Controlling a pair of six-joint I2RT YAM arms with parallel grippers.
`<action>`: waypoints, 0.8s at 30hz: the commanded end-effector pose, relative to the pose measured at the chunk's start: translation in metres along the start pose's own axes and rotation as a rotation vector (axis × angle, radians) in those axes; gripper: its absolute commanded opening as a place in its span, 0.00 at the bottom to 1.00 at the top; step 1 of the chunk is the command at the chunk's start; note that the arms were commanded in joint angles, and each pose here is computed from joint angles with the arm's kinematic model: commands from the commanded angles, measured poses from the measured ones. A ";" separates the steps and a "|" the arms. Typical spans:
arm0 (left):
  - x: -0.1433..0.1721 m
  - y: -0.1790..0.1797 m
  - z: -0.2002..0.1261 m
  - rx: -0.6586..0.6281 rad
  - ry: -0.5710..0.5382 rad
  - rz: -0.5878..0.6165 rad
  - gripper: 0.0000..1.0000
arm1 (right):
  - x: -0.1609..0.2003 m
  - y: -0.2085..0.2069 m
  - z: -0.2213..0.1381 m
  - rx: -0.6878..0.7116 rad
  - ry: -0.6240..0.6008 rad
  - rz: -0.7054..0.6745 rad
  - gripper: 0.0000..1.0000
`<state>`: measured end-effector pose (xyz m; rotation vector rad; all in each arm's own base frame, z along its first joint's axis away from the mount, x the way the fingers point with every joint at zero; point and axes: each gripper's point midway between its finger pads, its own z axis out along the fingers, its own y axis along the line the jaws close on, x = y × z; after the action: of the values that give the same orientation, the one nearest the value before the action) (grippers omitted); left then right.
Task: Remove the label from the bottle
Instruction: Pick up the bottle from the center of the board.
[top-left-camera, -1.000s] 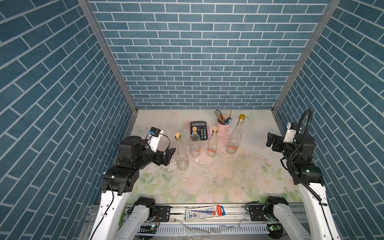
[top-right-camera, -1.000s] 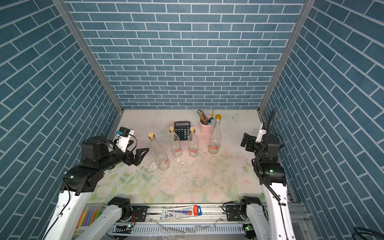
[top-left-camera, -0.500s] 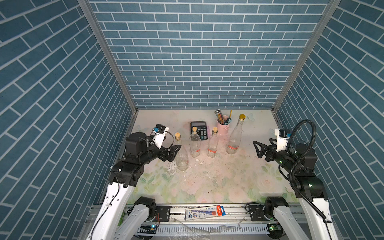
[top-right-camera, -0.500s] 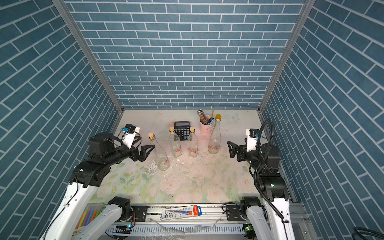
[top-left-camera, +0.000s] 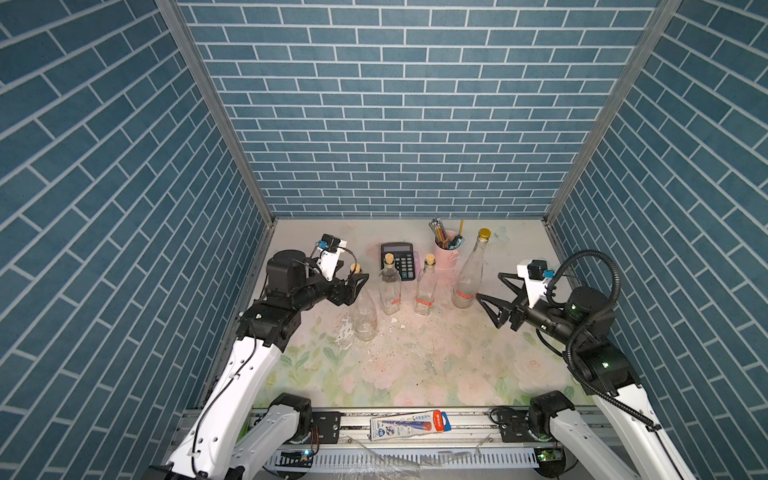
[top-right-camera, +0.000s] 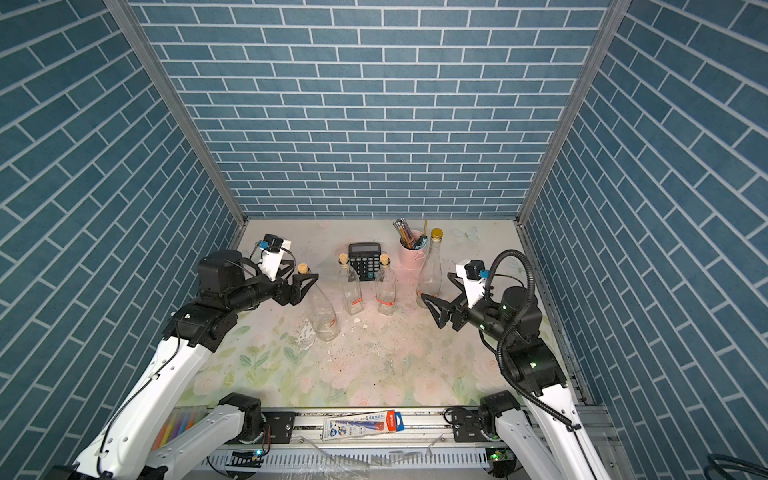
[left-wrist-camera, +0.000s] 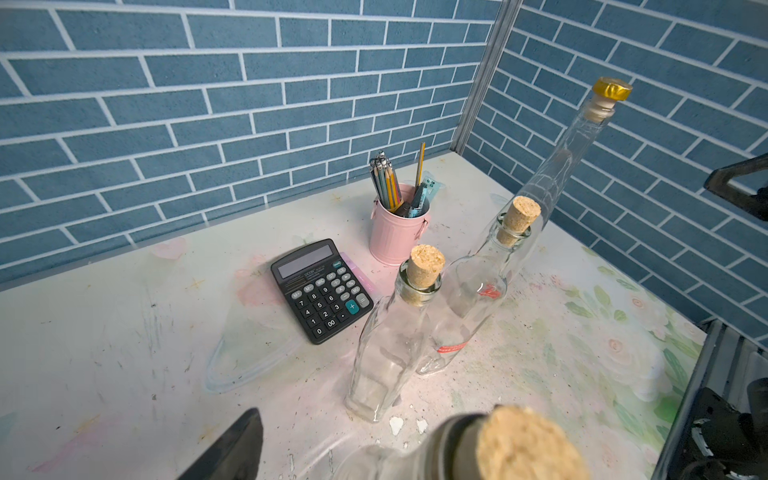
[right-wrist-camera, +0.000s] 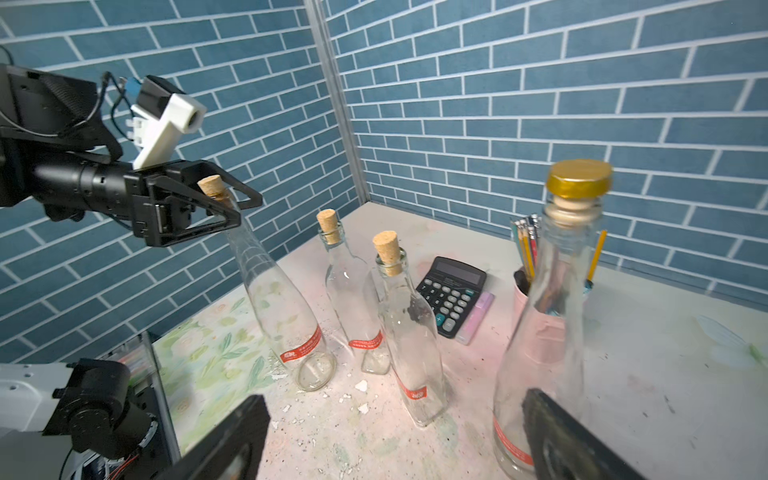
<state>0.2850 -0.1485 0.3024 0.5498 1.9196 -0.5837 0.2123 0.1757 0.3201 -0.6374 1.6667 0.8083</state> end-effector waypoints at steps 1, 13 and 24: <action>-0.002 -0.006 0.008 0.016 -0.013 0.022 0.82 | -0.016 0.012 0.015 -0.076 -0.048 -0.088 0.96; 0.025 -0.008 0.020 -0.073 0.047 0.082 0.79 | -0.011 0.042 0.075 -0.253 -0.016 -0.109 0.95; 0.020 -0.006 0.016 -0.122 -0.019 0.095 0.43 | 0.003 0.050 0.094 -0.324 0.032 -0.094 0.94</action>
<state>0.2834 -0.1640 0.2679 0.5692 1.9327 -0.4288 0.2347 0.2736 0.2951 -0.8940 1.6266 1.0018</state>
